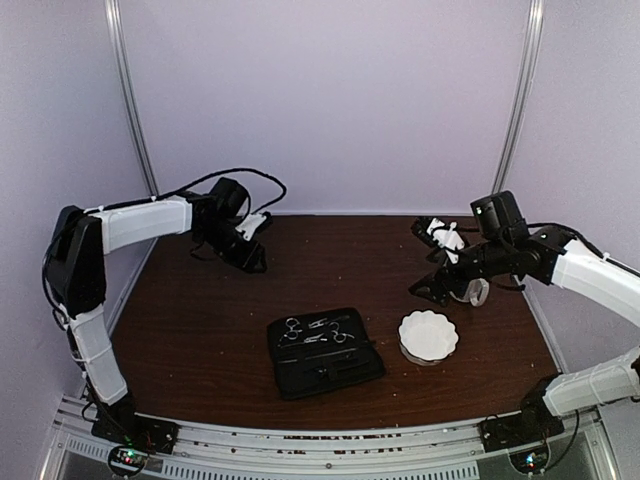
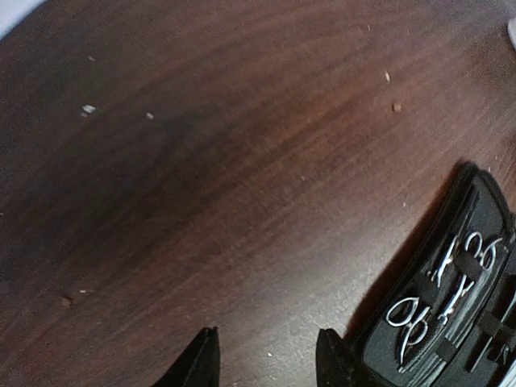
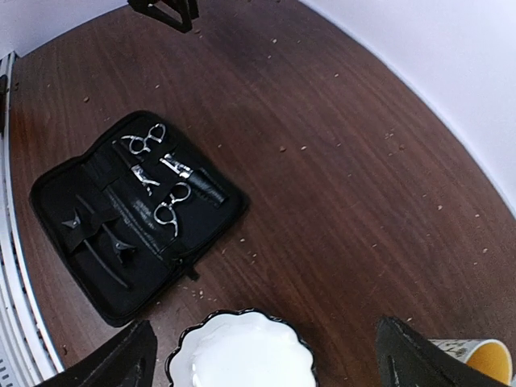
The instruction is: Sort the hair-cutting tools
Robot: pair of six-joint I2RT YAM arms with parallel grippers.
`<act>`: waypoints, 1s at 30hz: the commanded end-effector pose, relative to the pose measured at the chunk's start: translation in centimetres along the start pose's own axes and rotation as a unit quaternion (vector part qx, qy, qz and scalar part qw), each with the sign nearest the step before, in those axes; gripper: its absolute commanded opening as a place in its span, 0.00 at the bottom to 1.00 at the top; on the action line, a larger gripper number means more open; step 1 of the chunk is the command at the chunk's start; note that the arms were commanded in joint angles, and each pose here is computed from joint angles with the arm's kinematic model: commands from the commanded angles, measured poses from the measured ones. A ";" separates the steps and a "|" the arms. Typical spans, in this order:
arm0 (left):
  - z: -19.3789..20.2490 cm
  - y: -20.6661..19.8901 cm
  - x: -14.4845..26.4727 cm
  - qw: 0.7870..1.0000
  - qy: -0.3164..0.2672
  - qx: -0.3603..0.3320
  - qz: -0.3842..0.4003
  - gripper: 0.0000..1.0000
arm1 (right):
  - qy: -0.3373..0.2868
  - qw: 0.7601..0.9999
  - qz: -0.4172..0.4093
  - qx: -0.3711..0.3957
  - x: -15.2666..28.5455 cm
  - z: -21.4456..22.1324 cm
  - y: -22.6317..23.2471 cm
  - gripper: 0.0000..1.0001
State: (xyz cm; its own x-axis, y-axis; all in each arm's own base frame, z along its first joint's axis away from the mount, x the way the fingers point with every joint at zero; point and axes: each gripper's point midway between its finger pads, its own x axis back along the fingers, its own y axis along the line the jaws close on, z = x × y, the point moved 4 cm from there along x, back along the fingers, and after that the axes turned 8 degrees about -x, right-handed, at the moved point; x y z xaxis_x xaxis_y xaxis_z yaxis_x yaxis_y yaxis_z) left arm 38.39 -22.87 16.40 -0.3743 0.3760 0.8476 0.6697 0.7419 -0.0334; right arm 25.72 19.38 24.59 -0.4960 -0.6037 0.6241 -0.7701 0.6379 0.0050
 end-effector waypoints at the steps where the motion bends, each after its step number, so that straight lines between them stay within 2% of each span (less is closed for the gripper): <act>1: 1.6 -2.4 -2.2 0.996 0.042 -0.007 0.082 0.42 | -0.021 0.999 -0.047 -0.001 -0.9 0.4 1.1 0.95; 4: 2.5 -4.0 -3.7 0.992 0.069 -0.028 0.103 0.40 | -0.016 0.999 -0.050 0.003 -1.5 1.0 1.1 0.92; 8: 3.7 -5.7 -5.2 0.987 0.111 -0.067 0.091 0.38 | -0.003 0.999 -0.054 0.005 -2.3 1.6 1.0 0.90; 12: 5.1 -6.3 -6.2 0.981 0.149 -0.102 0.065 0.28 | 0.004 0.998 -0.060 0.008 -2.6 1.8 1.1 0.88; 18: 5.6 -7.5 -7.0 0.975 0.164 -0.126 0.077 0.29 | 0.012 0.998 -0.063 0.008 -2.9 2.1 1.1 0.87; 24: 6.4 -7.9 -7.4 0.971 0.180 -0.140 0.076 0.25 | 0.015 0.998 -0.065 0.009 -3.1 2.2 1.1 0.87; 30: 6.7 -9.2 -7.5 0.965 0.183 -0.167 0.086 0.26 | 0.020 0.998 -0.067 0.008 -3.3 2.3 1.1 0.86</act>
State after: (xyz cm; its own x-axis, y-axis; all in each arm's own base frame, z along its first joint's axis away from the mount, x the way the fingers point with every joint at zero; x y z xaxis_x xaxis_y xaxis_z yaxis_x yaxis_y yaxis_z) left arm 31.30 -27.97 6.79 -0.0338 0.2174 0.9755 0.8659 0.4938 -0.0800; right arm 25.39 20.80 20.78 -0.3773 -0.6558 0.6539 -0.8305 0.5520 0.0744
